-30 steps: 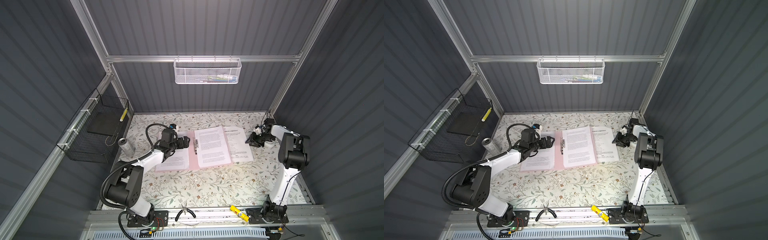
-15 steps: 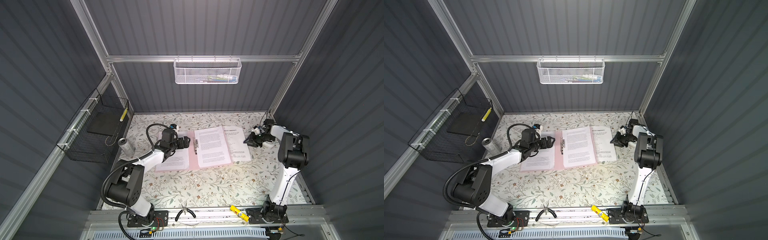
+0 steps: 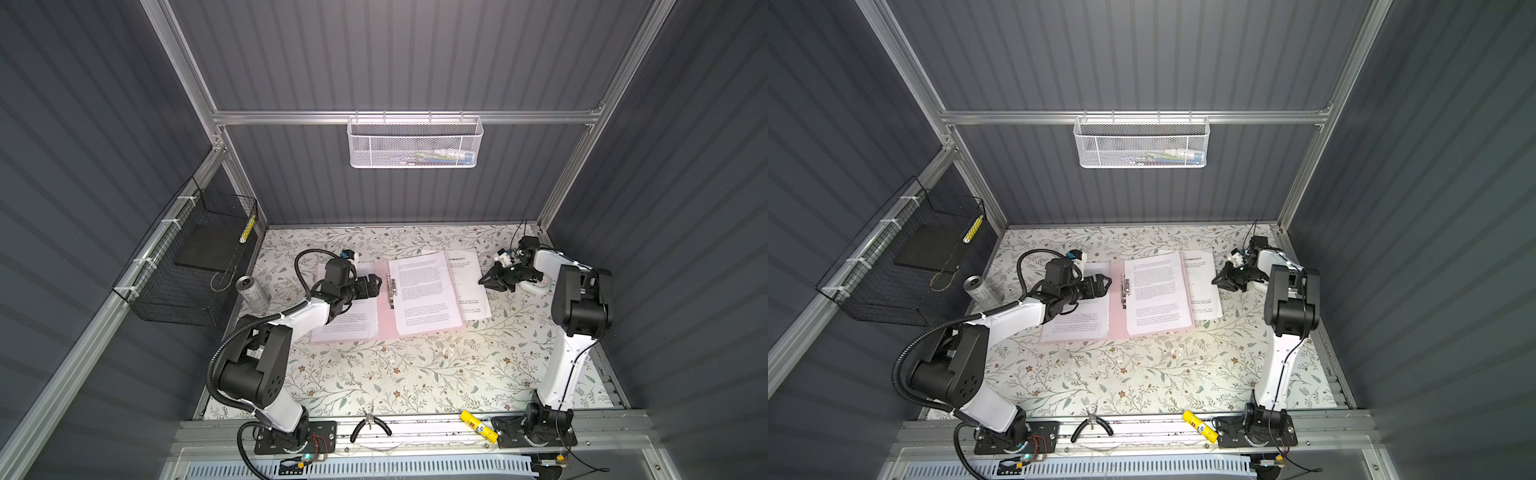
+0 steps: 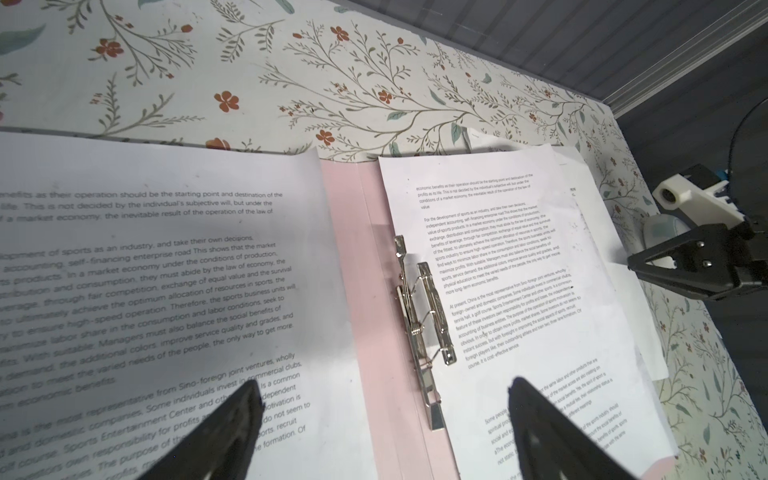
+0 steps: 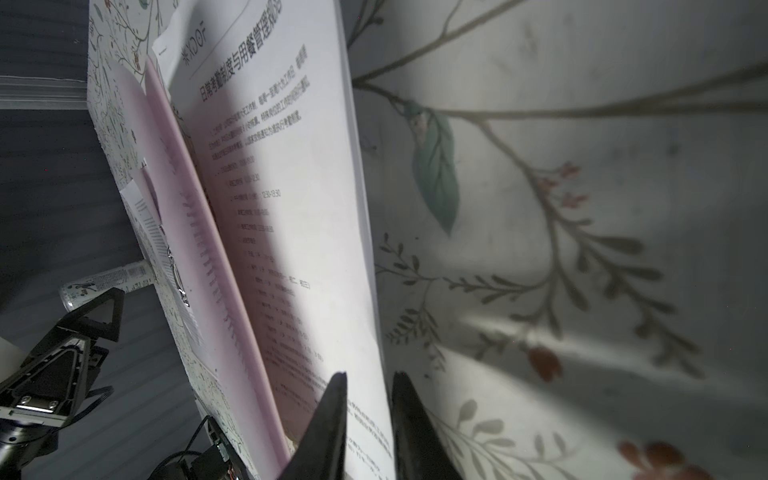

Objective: Put the files into the folder

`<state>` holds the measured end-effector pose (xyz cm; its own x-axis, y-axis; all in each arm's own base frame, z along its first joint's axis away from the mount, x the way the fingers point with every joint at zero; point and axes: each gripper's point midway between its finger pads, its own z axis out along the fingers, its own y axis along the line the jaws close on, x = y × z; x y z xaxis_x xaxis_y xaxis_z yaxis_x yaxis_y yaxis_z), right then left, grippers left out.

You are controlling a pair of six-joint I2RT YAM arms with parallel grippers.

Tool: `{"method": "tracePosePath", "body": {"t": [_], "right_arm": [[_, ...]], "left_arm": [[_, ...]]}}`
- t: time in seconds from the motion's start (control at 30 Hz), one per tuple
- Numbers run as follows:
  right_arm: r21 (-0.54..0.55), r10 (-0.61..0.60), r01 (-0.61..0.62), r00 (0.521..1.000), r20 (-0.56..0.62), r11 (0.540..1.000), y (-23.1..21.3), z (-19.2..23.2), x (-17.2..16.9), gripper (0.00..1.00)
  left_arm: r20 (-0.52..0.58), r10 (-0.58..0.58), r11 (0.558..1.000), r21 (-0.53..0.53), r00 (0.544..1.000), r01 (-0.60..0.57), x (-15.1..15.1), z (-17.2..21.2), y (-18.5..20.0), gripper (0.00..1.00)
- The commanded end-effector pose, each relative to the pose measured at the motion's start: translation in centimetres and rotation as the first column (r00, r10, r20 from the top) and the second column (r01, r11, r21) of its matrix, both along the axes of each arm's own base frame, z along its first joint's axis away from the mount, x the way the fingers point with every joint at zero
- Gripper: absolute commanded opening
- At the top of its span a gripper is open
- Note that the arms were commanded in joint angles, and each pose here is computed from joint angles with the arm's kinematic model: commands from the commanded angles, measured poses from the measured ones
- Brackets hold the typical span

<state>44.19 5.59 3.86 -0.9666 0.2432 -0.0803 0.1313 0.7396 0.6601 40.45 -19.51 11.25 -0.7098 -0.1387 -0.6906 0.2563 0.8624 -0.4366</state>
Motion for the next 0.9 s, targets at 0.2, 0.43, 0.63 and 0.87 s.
{"method": "tracePosePath", "body": {"t": [0.2,0.43,0.63,0.87], "right_arm": [[-0.015,0.014,-0.014,1.000,0.005,1.000,0.9,0.5,0.5,0.06],[-0.035,-0.003,0.004,1.000,0.024,0.999,1.0,1.1,0.8,0.00],[-0.124,-0.074,0.084,0.994,0.083,0.989,-0.5,4.2,0.9,0.00],[-0.070,-0.145,0.157,0.978,0.151,0.985,-0.1,8.3,1.1,0.00]], "left_arm": [[0.023,-0.007,1.000,-0.030,1.000,0.007,0.5,0.7,-0.3,0.93],[0.027,-0.018,0.999,-0.038,0.999,0.019,0.4,1.0,-0.5,0.93],[0.038,-0.032,0.998,-0.054,0.999,0.034,0.3,1.6,-0.8,0.93],[0.041,-0.019,0.998,-0.065,0.999,0.021,0.5,2.0,-0.7,0.92]]}}
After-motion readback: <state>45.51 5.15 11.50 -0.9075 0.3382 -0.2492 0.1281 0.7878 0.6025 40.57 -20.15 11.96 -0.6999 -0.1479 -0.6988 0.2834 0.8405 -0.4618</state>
